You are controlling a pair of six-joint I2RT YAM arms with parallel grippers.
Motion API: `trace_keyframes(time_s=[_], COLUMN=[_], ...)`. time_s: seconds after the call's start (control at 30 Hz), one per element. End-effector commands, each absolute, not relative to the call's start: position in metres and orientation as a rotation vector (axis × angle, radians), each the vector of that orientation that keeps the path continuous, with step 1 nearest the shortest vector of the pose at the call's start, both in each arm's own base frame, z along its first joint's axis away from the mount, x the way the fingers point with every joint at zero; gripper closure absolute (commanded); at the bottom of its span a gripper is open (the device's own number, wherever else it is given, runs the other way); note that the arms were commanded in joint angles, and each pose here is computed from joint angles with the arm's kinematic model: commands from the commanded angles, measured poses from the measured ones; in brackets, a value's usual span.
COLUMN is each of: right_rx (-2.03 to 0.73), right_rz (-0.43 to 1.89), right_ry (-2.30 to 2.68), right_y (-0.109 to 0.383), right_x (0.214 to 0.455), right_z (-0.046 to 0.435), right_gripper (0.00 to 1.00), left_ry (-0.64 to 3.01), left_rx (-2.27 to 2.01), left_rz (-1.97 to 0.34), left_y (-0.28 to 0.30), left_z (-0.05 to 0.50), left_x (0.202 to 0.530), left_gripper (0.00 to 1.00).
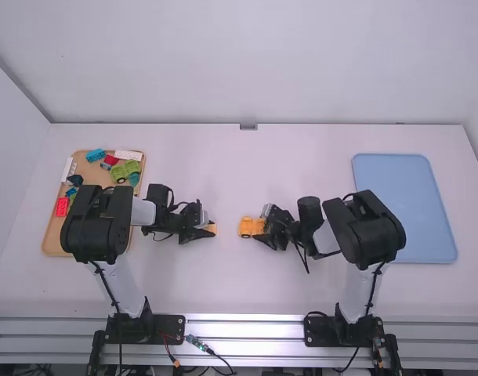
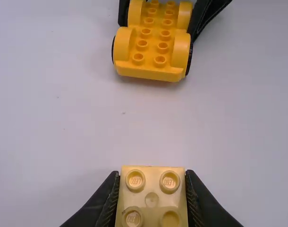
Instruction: Assemble lego blocks to make yellow taxi
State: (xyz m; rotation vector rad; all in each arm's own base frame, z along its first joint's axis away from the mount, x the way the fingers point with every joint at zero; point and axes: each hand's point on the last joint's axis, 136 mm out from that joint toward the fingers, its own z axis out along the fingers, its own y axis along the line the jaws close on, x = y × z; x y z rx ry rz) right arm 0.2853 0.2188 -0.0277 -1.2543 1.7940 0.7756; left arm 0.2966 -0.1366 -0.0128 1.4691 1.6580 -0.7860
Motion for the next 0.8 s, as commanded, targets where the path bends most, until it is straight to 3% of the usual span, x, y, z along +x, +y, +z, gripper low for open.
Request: trace_keyframes(time_s=[0.0, 0.2, 0.37, 0.77], right_rx=[-1.253, -1.346, -1.431, -1.439], right_rz=[0.740, 0.743, 0.730, 0.966], right_ry=[1.827, 1.810, 1.739, 1.509], right_y=[0.215, 0.225, 0.235, 0.230], right_x=[0.285, 0.282, 0.285, 0.278], right_z=[-0.032, -0.036, -0.033, -0.018], right_gripper=[0.34, 0.12, 0.13, 0.17], left_ry=[1.657, 1.653, 1.648, 1.629], left_rx=[1.457, 1.452, 1.458, 1.446], left_rz=[-0.811, -0.815, -0.819, -0.839], left_y=[-0.138, -0.138, -0.141, -0.143], left_z=[-0.013, -0.012, -0.012, -0.008], left_x=[0.295, 0.295, 0.294, 0.293], left_gripper=[0.97, 0.97, 0.97, 0.98])
